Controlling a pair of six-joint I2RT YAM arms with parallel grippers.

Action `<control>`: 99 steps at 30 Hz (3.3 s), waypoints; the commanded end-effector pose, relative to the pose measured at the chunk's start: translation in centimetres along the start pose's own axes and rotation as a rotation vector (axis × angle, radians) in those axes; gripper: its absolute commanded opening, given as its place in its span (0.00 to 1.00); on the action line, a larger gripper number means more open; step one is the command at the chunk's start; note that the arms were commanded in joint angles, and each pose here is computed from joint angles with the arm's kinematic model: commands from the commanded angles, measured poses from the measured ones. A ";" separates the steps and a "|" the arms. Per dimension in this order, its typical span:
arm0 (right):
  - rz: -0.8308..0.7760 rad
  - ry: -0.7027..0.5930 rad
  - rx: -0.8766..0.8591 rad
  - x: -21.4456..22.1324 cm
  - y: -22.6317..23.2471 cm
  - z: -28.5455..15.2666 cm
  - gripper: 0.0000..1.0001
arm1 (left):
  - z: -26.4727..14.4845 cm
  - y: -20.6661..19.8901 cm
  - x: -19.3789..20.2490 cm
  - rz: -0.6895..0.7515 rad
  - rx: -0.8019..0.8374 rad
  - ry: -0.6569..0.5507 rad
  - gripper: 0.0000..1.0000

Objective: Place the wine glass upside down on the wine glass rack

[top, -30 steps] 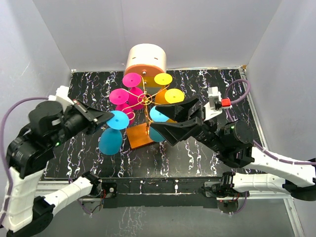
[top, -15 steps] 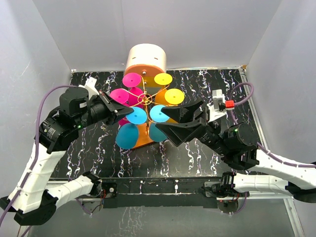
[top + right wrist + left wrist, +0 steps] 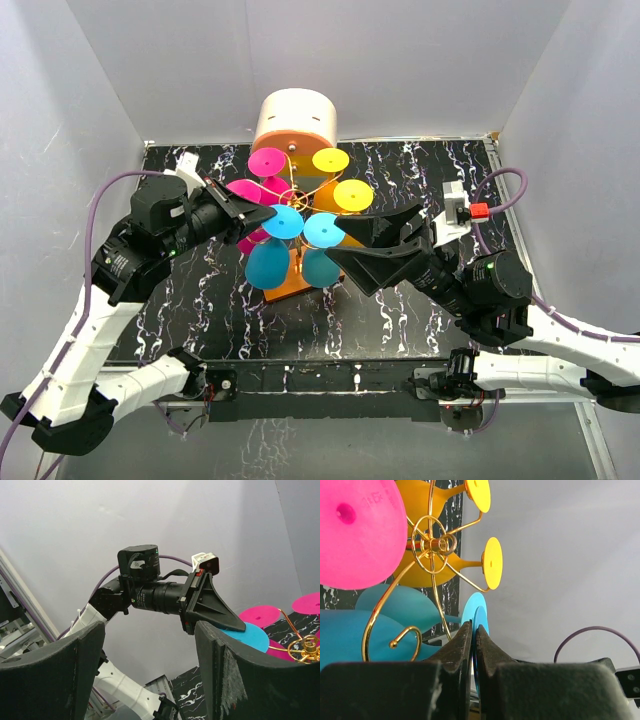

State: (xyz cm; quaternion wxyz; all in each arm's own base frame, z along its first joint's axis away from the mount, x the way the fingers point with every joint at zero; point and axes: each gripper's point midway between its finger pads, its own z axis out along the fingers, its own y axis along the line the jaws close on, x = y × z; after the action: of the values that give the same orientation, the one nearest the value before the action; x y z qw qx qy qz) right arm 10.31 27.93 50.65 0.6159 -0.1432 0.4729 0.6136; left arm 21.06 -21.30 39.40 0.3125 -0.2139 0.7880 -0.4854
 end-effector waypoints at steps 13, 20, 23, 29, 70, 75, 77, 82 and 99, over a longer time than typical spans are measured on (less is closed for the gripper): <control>0.031 -0.030 0.011 -0.8 0.0 -0.5 0.71 | 0.0 0.7 -2.4 -0.042 0.028 -0.167 0.00; 0.039 -0.028 0.018 -0.7 -0.1 -0.6 0.71 | -0.6 2.0 -3.0 -0.095 0.022 -0.233 0.00; 0.042 -0.024 0.020 -0.6 -0.1 -0.5 0.71 | -0.5 2.2 -2.9 -0.111 0.028 -0.231 0.00; 0.045 -0.015 0.023 -0.3 -0.2 -0.4 0.71 | -0.6 2.3 -2.9 -0.112 0.029 -0.239 0.00; 0.083 -0.006 0.021 0.3 -0.2 -0.3 0.71 | -3.3 5.0 -3.4 -0.173 0.004 -0.335 0.00; 0.087 0.003 0.029 0.6 -0.3 -0.3 0.71 | -3.7 5.0 -3.1 -0.169 0.007 -0.325 0.00; 0.090 0.002 0.031 0.6 -0.4 -0.4 0.71 | -3.8 4.9 -3.0 -0.164 0.010 -0.317 0.00; 0.094 0.002 0.039 0.7 -0.6 -0.5 0.71 | -3.9 4.6 -2.7 -0.142 0.017 -0.300 0.00; 0.086 -0.009 0.063 0.0 -0.9 -0.9 0.71 | -1.7 2.1 -2.3 0.025 0.021 -0.203 0.00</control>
State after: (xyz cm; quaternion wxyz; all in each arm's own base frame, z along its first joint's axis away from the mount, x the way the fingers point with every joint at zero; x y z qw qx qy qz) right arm 11.00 28.38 48.02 0.5850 -0.1151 0.5154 0.6156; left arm 21.73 -17.24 37.22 0.3896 -0.2812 0.7522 -0.4510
